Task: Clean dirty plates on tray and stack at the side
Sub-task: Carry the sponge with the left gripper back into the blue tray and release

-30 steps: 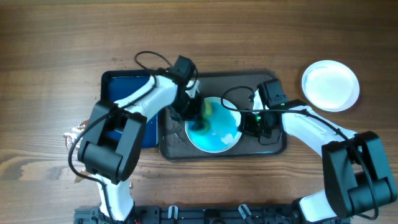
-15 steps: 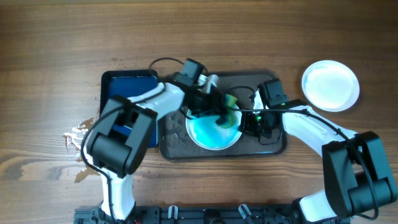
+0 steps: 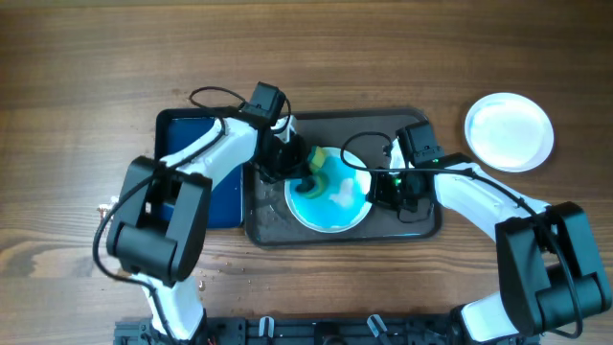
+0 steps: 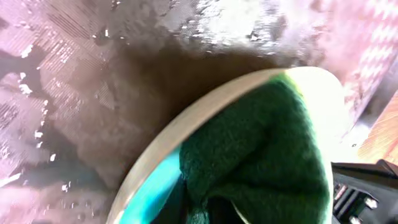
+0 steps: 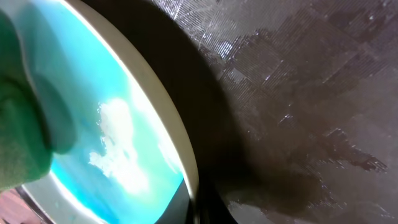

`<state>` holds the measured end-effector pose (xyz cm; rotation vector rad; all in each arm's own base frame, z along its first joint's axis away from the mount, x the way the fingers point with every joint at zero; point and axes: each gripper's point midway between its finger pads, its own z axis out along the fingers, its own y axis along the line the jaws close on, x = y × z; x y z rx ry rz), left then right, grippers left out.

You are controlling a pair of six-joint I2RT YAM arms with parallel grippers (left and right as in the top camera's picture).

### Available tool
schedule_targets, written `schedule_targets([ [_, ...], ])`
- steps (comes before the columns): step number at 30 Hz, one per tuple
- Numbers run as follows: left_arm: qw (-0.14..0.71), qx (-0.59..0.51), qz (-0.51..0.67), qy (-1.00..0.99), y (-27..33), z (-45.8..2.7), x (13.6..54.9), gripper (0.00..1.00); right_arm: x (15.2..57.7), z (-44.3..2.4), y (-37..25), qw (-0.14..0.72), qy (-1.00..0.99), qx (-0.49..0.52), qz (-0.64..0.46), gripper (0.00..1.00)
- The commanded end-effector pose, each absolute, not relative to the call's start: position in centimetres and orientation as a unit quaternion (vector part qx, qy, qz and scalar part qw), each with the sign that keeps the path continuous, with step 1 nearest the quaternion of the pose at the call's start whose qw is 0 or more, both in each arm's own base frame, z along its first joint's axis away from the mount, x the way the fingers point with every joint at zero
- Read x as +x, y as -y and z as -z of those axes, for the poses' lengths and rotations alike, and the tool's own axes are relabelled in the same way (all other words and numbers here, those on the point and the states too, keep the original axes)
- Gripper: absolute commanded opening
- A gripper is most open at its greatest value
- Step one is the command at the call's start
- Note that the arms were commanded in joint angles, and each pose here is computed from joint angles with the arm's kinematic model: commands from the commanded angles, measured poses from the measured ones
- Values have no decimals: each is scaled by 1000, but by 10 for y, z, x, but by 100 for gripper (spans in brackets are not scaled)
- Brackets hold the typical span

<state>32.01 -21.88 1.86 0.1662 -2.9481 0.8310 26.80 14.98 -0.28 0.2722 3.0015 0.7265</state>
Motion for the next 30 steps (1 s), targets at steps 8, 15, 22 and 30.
schedule_targets([
  [8,-21,158,-128,979,110,-48,330,4,295,-8,-148,51,-974,61,-213,4],
  [15,-29,221,-94,970,40,-45,337,4,295,-7,-147,50,-974,60,-213,4],
  [22,-25,152,-122,980,71,-47,334,4,294,-7,-147,48,-974,62,-212,4],
  [30,-63,86,-178,978,129,-92,358,4,292,-7,-147,45,-974,62,-211,4],
])
